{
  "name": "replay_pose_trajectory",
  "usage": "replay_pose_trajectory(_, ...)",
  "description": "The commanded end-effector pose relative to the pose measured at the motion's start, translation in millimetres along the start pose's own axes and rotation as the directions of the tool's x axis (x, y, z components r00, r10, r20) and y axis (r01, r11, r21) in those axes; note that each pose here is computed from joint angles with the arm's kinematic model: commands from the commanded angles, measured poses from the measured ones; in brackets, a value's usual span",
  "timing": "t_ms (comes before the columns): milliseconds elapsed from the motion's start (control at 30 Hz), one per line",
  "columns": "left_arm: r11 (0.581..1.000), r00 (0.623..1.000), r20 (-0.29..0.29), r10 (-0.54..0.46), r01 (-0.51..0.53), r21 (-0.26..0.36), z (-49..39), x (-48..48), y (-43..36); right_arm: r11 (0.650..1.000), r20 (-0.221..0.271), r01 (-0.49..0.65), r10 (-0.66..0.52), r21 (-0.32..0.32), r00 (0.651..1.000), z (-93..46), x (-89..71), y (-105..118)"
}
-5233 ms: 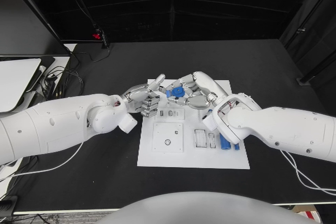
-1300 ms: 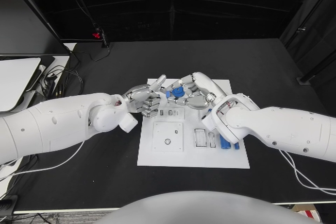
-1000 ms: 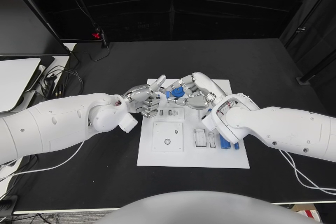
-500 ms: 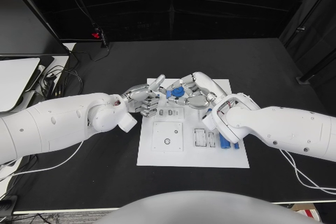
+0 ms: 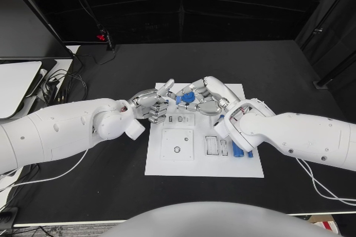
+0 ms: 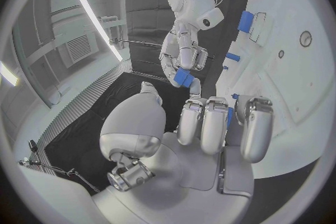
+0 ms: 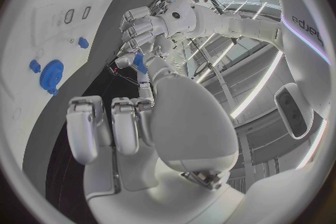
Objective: Assemble the parts on the task board
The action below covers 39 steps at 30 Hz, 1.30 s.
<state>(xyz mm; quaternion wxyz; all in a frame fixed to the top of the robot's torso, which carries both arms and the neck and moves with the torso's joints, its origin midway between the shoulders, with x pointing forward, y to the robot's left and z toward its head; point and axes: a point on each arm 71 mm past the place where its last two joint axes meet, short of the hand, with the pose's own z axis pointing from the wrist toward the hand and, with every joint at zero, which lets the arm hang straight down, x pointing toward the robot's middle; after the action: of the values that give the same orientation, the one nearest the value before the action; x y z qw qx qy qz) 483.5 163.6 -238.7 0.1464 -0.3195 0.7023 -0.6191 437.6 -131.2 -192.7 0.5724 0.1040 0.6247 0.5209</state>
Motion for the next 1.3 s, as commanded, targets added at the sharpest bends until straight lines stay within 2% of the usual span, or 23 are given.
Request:
replay_pose_trajectory(33, 1.000, 0.999, 0.050, 0.008, -0.009, 0.014, 0.0, -3.4, -2.0, 1.000, 0.009, 0.001, -0.001, -0.008, 1.000, -1.0, -0.2, 1)
replay_pose_trajectory(300, 0.999, 0.986, 0.167, 0.023, -0.031, 0.042, -1.3, -11.1, -4.2, 1.000, 0.015, -0.002, 0.002, -0.009, 1.000, -2.6, -0.7, 1)
replay_pose_trajectory(500, 0.987, 0.956, 0.292, 0.024, -0.069, 0.144, -6.1, -18.0, -11.9, 0.999, 0.005, 0.001, -0.001, 0.039, 1.000, -4.5, -3.0, -6)
replay_pose_trajectory(700, 0.969, 0.933, 0.358, 0.031, -0.116, 0.219, -10.7, -19.2, -17.9, 0.994, -0.006, 0.010, -0.009, 0.108, 1.000, -5.5, -2.0, -17)
replay_pose_trajectory(967, 0.956, 0.921, 0.387, 0.035, -0.145, 0.257, -12.1, -15.9, -21.1, 0.981, -0.028, 0.021, -0.016, 0.194, 0.999, -9.0, 6.2, -36)
replay_pose_trajectory(1300, 0.953, 0.919, 0.393, 0.036, -0.150, 0.262, -12.4, -14.2, -21.3, 0.970, -0.052, 0.043, -0.031, 0.241, 0.998, -6.4, 12.0, -49)
